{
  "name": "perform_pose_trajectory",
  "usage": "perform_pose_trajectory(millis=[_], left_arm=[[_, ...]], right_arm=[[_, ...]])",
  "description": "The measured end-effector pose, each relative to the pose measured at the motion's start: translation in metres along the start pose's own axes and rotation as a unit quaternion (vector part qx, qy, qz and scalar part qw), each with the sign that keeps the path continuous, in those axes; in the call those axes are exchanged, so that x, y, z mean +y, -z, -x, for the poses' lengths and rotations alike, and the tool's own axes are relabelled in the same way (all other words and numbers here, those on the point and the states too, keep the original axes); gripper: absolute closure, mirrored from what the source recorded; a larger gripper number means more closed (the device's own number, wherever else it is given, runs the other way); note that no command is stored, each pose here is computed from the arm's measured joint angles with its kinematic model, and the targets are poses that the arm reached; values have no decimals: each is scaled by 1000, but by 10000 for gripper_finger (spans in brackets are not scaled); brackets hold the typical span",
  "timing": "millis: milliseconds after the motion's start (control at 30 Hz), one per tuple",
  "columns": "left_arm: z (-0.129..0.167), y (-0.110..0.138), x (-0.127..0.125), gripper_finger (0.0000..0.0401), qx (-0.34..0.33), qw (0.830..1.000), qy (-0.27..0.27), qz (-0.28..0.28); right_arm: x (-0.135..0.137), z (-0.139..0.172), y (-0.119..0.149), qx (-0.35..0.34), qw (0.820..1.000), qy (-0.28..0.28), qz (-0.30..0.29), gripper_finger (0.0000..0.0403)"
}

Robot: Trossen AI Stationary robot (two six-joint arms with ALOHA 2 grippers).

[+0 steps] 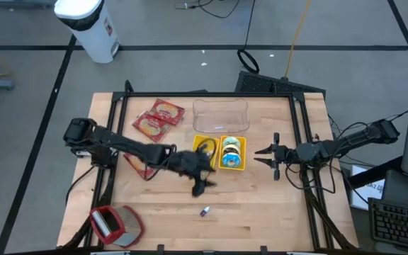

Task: Pick & Place Food Item
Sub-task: Put the purple food coloring bottle into the left yellow bin

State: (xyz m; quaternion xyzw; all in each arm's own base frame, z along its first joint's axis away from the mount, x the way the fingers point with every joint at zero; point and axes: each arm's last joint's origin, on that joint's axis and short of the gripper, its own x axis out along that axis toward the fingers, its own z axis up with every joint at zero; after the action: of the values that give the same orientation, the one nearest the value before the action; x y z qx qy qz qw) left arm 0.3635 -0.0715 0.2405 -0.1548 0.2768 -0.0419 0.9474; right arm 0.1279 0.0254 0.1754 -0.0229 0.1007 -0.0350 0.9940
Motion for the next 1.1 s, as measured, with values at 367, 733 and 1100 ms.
perform_pose_trajectory(millis=[367,733,1100], left_arm=[[1,26,-72,130,109,993,-49,21],[-60,62,-89,130,232,968,-62,70],[-84,88,-78,130,257,948,-115,149]], right_arm=[[0,0,-4,-19,1000,0,-6,312],[0,0,-4,-22,1000,-1,-10,312],[0,0,-4,-21,1000,-1,-19,312]])
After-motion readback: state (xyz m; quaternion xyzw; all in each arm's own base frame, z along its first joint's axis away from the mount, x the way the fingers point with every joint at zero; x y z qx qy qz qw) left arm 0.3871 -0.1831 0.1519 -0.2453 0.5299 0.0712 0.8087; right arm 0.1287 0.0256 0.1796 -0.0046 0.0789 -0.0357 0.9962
